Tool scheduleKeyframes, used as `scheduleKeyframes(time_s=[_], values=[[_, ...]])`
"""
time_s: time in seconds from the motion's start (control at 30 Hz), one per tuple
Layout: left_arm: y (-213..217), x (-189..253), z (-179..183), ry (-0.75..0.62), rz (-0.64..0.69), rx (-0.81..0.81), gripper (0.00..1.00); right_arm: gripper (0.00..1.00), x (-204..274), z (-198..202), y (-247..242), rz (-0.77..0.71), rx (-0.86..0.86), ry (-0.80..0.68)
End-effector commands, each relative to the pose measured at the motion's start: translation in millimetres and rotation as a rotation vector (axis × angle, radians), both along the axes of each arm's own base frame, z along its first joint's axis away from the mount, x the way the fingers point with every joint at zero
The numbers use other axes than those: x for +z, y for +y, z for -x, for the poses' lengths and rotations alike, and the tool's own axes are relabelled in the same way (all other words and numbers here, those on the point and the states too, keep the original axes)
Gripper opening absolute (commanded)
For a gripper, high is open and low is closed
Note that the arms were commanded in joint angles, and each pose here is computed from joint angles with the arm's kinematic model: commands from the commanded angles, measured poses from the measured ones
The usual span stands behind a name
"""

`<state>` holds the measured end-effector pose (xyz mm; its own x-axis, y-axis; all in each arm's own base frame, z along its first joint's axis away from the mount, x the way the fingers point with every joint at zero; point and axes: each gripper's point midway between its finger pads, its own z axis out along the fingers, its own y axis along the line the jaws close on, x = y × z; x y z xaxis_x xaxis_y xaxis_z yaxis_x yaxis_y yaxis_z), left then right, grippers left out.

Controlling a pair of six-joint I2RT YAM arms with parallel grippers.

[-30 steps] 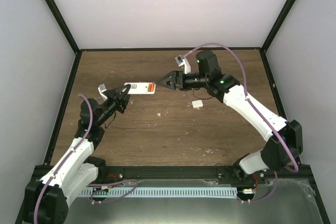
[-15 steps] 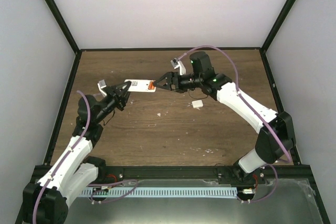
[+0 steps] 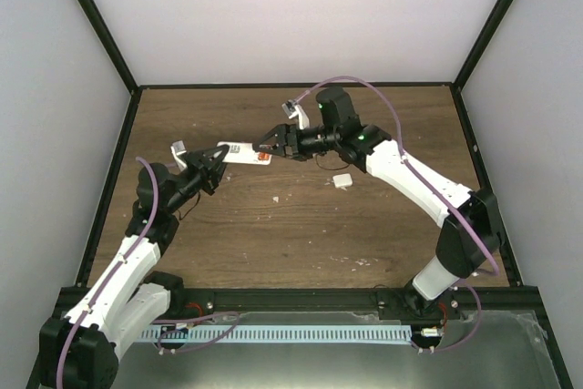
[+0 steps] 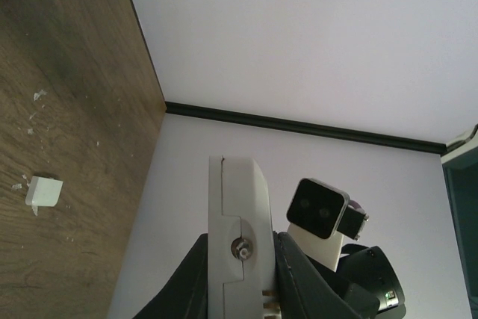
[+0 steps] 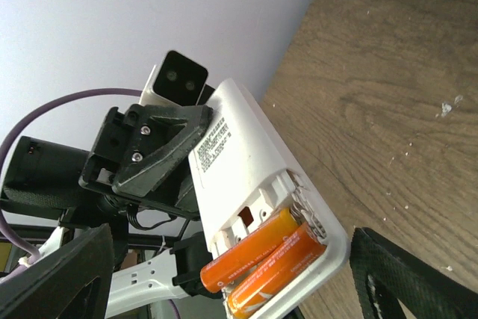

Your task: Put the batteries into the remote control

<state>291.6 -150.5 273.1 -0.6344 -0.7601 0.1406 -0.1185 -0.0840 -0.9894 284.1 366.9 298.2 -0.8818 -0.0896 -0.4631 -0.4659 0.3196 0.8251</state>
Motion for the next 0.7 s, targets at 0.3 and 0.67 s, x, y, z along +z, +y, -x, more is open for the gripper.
scheduleKeyframes(time_s=[0.3,0.67], values=[[-2.3,10.8,2.1,-0.02,0.0,-0.013,0.0,0.69,15.6,6.1,11.7,-0.011,0.037,-0.03],[-2.4,13.0,1.4,-0.025,-0.003,-0.013,0.0,0.54,13.4,7.3,13.6,-0.013,0.053,-0.027]])
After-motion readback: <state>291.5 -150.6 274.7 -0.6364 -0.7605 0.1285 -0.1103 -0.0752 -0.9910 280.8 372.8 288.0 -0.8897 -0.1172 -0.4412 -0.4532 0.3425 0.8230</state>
